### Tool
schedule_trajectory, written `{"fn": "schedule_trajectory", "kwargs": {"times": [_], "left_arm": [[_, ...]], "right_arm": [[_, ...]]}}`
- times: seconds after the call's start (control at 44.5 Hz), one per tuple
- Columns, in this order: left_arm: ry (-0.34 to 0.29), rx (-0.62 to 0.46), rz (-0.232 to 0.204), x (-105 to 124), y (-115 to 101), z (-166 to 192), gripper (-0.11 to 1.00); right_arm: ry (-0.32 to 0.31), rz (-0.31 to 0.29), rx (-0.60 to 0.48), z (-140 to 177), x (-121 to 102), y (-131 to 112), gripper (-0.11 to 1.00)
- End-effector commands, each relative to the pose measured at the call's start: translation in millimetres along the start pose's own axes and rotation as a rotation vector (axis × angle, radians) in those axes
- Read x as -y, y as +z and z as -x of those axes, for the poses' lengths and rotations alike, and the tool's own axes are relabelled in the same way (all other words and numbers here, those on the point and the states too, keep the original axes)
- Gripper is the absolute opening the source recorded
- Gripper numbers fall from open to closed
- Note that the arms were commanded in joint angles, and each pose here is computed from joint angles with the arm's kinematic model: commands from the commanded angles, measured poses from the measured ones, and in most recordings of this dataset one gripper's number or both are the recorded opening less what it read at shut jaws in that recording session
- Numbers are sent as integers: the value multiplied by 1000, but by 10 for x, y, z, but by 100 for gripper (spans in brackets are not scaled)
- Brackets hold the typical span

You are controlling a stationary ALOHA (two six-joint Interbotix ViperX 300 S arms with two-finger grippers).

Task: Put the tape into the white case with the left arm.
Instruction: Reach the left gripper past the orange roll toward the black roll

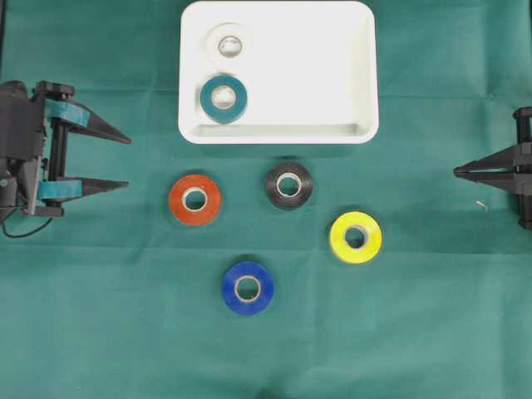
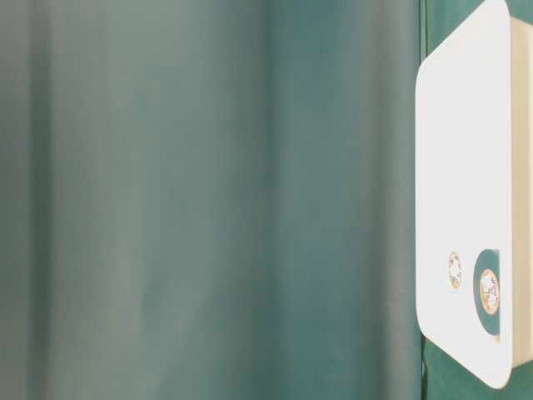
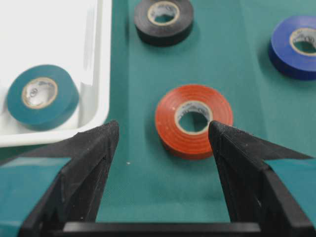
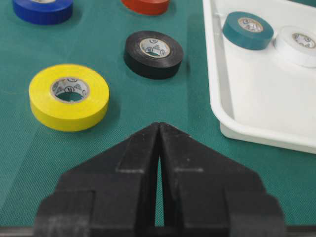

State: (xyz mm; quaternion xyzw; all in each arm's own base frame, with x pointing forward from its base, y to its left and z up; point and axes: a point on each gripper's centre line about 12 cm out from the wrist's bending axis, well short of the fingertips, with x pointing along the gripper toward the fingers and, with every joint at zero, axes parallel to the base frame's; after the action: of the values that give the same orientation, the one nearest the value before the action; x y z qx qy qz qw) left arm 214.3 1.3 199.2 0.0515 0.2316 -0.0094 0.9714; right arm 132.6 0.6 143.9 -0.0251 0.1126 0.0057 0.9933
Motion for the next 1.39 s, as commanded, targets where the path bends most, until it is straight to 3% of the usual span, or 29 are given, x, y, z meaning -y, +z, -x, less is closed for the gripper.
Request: {"fn": "schedule_trajectory", "kwargs": {"times": [0.0,0.427,0.898,1.37], "left_arm": [[-6,21,-3,8,113,-35,72],[-39,-10,-18,78,269,-247,72],[-75,-84,-37,179,638,-953,70],[-108,-189,-55,302,764,-1469,70]], "right_arm": [[-1,1,12,-7,3,36,-9],[-1,1,12,-7,3,36,-9],[-1,1,12,-7,3,36,-9],[-1,1,12,-7,3,36,-9]]}}
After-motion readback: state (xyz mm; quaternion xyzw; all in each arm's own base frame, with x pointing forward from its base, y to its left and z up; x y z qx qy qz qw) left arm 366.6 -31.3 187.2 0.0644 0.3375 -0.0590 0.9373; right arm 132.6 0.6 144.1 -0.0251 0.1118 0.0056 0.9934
